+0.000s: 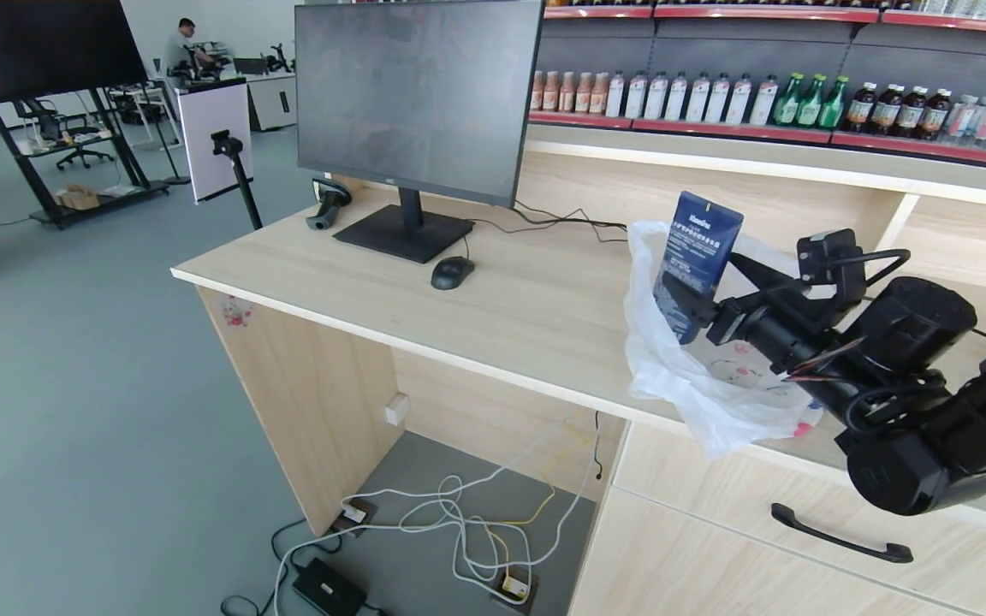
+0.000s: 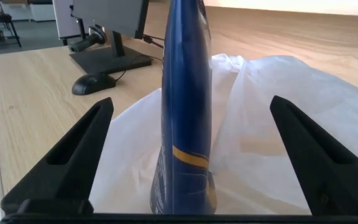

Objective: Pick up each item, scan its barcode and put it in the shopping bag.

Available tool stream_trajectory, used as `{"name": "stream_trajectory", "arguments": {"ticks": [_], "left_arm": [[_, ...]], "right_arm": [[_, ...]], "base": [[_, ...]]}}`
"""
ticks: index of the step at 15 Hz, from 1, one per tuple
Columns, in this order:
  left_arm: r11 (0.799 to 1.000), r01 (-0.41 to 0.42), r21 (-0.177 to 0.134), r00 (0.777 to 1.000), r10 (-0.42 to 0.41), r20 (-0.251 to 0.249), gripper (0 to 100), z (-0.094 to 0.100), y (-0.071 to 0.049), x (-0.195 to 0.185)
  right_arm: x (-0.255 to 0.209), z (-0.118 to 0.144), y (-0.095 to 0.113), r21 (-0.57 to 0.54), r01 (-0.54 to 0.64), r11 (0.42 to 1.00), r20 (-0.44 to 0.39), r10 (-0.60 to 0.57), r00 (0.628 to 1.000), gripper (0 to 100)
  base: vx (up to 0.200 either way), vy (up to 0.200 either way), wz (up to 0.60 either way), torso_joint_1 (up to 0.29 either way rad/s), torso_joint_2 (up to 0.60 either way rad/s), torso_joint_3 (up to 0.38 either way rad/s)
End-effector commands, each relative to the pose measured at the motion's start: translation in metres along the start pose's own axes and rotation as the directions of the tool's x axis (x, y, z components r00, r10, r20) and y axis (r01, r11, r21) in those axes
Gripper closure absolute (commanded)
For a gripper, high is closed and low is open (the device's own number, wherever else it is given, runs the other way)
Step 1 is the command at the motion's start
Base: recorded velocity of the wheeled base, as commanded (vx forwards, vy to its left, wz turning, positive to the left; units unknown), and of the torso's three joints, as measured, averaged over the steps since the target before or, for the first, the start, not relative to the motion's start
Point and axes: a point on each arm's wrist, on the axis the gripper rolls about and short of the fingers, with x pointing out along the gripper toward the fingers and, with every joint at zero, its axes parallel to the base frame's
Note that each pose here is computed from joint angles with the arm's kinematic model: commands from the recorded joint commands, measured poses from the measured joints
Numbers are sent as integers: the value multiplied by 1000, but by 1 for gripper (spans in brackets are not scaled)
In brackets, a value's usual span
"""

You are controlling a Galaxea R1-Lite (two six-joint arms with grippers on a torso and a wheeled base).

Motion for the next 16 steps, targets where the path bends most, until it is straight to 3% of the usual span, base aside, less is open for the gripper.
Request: {"name": "stream_trajectory", "arguments": {"ticks": [1,6,11,16], "left_arm": [[1000,0,1,1000,0,1,0,0,0,0],[1000,0,1,1000,0,1,0,0,0,0],[1000,0,1,1000,0,1,0,0,0,0],[1000,0,-1,1000,0,1,0,0,0,0]], "right_arm": [[-15,25,2,-11,4,1000,36,-4,999,0],[-43,57,11,-21,2,1000,79,0,997,0],[-59,64,5,-29,35,999,73,-33,997,0],[-66,62,4,-25,44,999,54,-42,998,0]], "base": [[0,0,0,0,0,0],[0,0,0,0,0,0],[0,0,0,0,0,0],[0,0,-600,1,3,-1]]}}
